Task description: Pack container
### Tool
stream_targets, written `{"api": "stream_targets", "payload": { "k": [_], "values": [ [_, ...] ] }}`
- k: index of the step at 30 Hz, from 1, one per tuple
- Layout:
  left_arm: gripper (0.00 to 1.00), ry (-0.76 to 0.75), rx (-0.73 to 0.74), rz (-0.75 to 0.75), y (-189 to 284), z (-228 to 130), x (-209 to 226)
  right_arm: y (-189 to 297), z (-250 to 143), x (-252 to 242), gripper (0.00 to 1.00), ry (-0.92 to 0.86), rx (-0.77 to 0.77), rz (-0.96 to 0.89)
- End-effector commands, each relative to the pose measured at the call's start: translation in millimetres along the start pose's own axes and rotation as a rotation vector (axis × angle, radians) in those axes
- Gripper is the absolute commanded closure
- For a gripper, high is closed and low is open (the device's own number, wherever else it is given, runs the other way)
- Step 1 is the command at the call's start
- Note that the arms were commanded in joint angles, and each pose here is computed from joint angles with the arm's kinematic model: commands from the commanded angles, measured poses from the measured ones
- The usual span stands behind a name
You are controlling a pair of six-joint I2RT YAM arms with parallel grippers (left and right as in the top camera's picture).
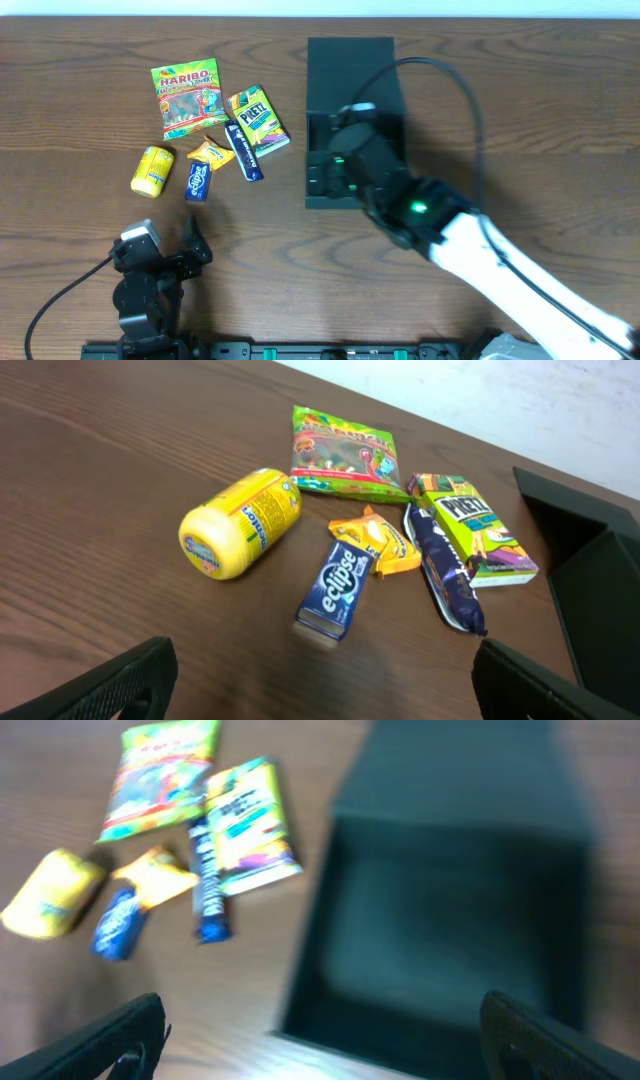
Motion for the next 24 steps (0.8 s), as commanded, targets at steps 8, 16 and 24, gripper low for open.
{"api": "stream_targets", "payload": {
  "k": [8, 16, 24],
  "values": [
    [0.05, -0.002, 0.019, 0.014, -2.8, -6.9, 1.8, 51.0, 18.1, -78.6, 0.01, -0.059, -0.001, -0.294],
    [0.05, -0.002, 0.019, 0.013, -2.8, -6.9, 1.8, 123.1, -2.1, -101.7, 0.01, 0.021, 0.052, -0.217],
    [0.05, -0.002, 0.019, 0.014, -2.8, -6.9, 1.8, 179.7, -29.8, -117.0, 0.01, 0.093, 0.033, -0.115]
  ]
}}
Point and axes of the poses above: each gripper's point midway between its finger pads, its own y axis back along the fingers, its own x axis along the line the jaws close on, z = x × y, the point moved 10 cm from there along y, back along the fingers, and after that the axes turned 12 degrees about -y, right-handed, at the moved point
